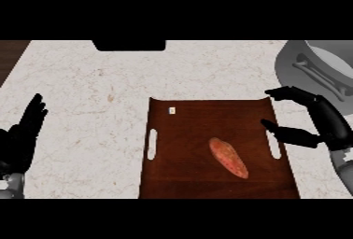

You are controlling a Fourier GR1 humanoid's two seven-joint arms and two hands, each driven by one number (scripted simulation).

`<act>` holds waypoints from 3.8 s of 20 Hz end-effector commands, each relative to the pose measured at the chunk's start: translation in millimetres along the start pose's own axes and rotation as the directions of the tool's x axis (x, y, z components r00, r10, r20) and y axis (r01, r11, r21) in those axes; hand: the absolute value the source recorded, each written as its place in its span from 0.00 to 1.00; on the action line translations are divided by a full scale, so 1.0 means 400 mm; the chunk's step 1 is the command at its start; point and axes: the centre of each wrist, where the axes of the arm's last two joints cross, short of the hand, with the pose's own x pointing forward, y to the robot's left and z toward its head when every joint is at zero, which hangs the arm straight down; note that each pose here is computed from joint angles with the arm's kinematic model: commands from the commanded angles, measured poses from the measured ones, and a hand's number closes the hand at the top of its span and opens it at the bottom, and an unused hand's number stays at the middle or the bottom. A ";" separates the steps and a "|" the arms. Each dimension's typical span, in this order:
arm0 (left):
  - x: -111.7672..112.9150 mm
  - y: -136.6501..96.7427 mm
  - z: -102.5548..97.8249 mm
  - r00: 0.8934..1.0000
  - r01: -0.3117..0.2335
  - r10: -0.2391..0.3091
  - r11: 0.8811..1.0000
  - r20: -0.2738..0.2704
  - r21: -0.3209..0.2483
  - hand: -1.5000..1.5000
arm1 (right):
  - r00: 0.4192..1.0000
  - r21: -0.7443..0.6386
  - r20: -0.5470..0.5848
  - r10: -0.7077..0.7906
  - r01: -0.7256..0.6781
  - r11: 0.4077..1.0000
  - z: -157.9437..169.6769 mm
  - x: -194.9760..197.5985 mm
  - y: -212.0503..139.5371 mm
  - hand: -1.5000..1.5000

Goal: Pick the sweet potato from the tray and place it in the pot

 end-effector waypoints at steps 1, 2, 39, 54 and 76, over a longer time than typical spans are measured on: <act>-0.011 0.018 0.016 0.999 0.047 -0.047 0.998 -0.021 -0.032 0.50 | 0.967 0.000 0.137 0.213 -0.215 0.977 0.102 -0.097 0.039 0.00; -0.030 -0.020 0.019 0.998 0.032 -0.033 0.999 -0.046 -0.034 0.50 | 0.974 -0.044 0.145 0.172 -0.167 0.985 0.127 -0.123 0.038 0.00; 0.008 -0.004 0.010 0.998 0.063 -0.065 0.996 -0.024 -0.060 0.50 | 0.743 0.785 0.011 0.669 -0.420 0.455 -0.078 0.255 0.233 0.00; -0.005 -0.020 0.041 0.997 0.065 -0.067 0.997 -0.037 -0.052 0.50 | 0.685 0.818 -0.002 0.728 -0.417 0.396 -0.087 0.195 0.349 0.00; -0.014 -0.010 0.038 0.997 0.054 -0.056 0.998 -0.045 -0.044 0.50 | 0.670 0.812 0.109 0.734 -0.486 0.323 -0.101 0.128 0.389 1.00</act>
